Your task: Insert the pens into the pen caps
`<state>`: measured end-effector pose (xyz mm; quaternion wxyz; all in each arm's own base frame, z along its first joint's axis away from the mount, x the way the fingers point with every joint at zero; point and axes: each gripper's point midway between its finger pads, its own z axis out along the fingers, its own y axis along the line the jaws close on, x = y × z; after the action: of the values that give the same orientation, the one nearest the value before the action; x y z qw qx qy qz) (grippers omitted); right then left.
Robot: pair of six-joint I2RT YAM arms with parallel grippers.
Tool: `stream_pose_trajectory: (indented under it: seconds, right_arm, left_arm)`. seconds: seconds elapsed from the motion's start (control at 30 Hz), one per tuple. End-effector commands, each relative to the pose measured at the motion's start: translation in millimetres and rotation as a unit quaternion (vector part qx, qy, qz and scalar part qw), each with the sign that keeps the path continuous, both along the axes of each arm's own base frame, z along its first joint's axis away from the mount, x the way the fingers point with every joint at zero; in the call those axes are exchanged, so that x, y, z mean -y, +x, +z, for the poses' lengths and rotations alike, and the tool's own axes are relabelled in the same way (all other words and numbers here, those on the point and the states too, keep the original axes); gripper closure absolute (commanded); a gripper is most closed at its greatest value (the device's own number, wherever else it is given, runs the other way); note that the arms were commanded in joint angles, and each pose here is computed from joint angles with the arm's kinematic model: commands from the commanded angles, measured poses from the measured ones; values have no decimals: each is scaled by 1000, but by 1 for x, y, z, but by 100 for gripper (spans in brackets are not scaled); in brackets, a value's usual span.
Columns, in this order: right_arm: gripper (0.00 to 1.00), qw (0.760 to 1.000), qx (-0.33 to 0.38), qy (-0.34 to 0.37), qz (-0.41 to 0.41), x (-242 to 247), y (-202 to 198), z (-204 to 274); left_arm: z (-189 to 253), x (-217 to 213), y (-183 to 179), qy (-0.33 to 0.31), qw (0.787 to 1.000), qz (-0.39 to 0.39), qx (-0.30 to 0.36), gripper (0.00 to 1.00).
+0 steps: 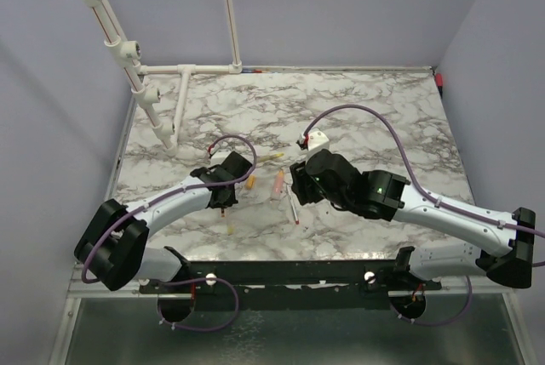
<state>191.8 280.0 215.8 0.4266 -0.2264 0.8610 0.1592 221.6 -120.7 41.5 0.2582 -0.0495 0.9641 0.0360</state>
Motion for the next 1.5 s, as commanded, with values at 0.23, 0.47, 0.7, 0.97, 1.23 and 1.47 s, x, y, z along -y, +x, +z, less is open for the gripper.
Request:
stream_pose_trajectory:
  seconds: [0.23, 0.47, 0.7, 0.97, 1.23, 1.47]
  right_arm:
    - [45, 999, -28, 22, 20, -8, -11, -8]
    - [45, 999, -30, 17, 23, -9, -11, -10]
    - [45, 999, -33, 15, 25, -10, -12, -9]
    - [44, 999, -33, 17, 23, -9, -12, -6]
    - [43, 999, -33, 19, 17, -7, -12, -4]
    - [41, 1000, -24, 16, 9, -3, -8, -1]
  left_arm:
    - [-23, -24, 7, 16, 999, 41, -13, 100]
    - [-28, -27, 8, 23, 999, 42, -19, 87]
    - [-27, -28, 9, 26, 999, 42, -16, 74]
    - [-23, -27, 11, 24, 999, 39, -10, 65]
    - [-3, -19, 17, 7, 1000, 24, 3, 58]
    - [26, -4, 17, -41, 999, 1, 17, 50]
